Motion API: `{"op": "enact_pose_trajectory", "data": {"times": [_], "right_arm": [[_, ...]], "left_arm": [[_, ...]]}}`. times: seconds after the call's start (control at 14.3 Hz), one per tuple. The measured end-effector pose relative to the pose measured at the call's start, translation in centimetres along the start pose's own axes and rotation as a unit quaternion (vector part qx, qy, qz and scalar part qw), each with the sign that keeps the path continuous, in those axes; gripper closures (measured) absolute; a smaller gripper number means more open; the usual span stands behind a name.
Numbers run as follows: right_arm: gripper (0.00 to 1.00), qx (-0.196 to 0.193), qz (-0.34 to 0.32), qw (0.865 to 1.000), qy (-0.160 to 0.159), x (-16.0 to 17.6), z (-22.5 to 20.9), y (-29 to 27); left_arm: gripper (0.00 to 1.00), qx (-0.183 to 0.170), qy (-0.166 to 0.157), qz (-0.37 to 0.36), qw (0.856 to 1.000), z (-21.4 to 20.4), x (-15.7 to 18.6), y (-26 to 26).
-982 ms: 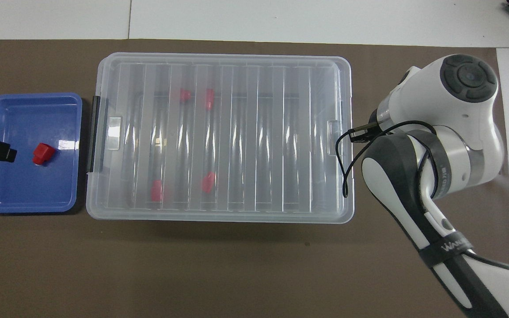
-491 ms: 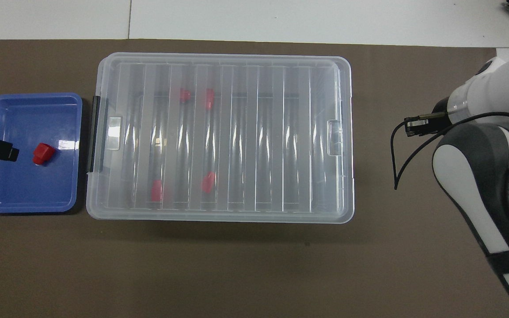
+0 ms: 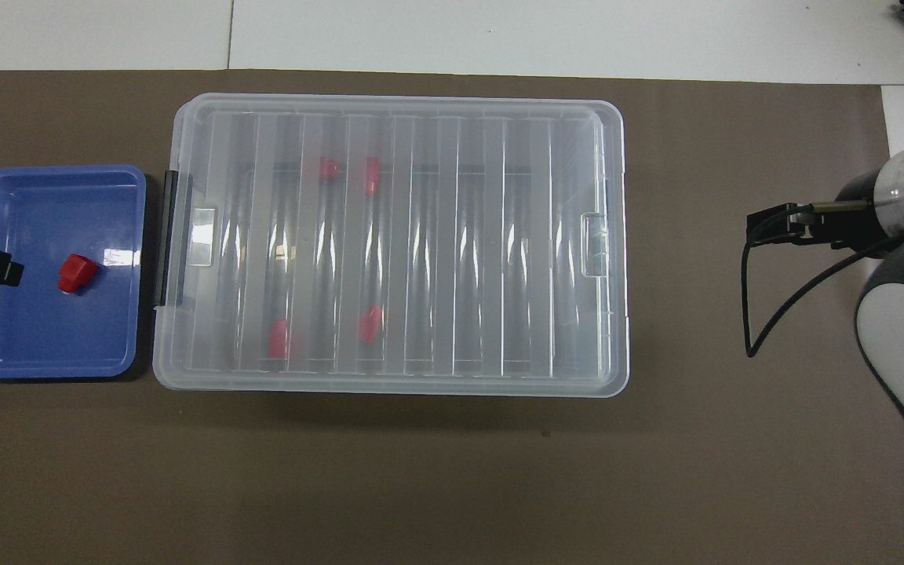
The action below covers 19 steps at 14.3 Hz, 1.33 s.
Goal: Place red block in blue tray from box
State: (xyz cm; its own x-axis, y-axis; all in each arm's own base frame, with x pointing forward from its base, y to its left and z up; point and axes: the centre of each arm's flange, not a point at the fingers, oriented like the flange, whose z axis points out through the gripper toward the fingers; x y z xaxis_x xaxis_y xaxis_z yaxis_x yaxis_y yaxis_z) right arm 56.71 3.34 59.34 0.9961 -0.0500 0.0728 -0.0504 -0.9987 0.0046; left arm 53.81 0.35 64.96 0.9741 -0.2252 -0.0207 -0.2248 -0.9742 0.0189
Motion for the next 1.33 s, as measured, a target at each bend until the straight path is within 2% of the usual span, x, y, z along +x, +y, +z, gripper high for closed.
{"op": "enact_pose_trajectory", "data": {"times": [0.35,0.63,1.33], "right_arm": [[0.0,-0.001,0.003,1.0,-0.001,-0.7,-3.9,0.2],[0.0,-0.005,0.005,0.999,-0.035,-1.5,-3.8,0.4],[0.0,-0.005,0.013,0.999,-0.041,-1.5,-3.7,1.2]], "left_arm": [[0.0,0.0,0.0,0.0,1.0,0.0,0.0,0.0],[0.0,0.0,0.0,0.0,1.0,0.0,0.0,0.0],[0.0,0.0,0.0,0.0,1.0,0.0,0.0,0.0]]}}
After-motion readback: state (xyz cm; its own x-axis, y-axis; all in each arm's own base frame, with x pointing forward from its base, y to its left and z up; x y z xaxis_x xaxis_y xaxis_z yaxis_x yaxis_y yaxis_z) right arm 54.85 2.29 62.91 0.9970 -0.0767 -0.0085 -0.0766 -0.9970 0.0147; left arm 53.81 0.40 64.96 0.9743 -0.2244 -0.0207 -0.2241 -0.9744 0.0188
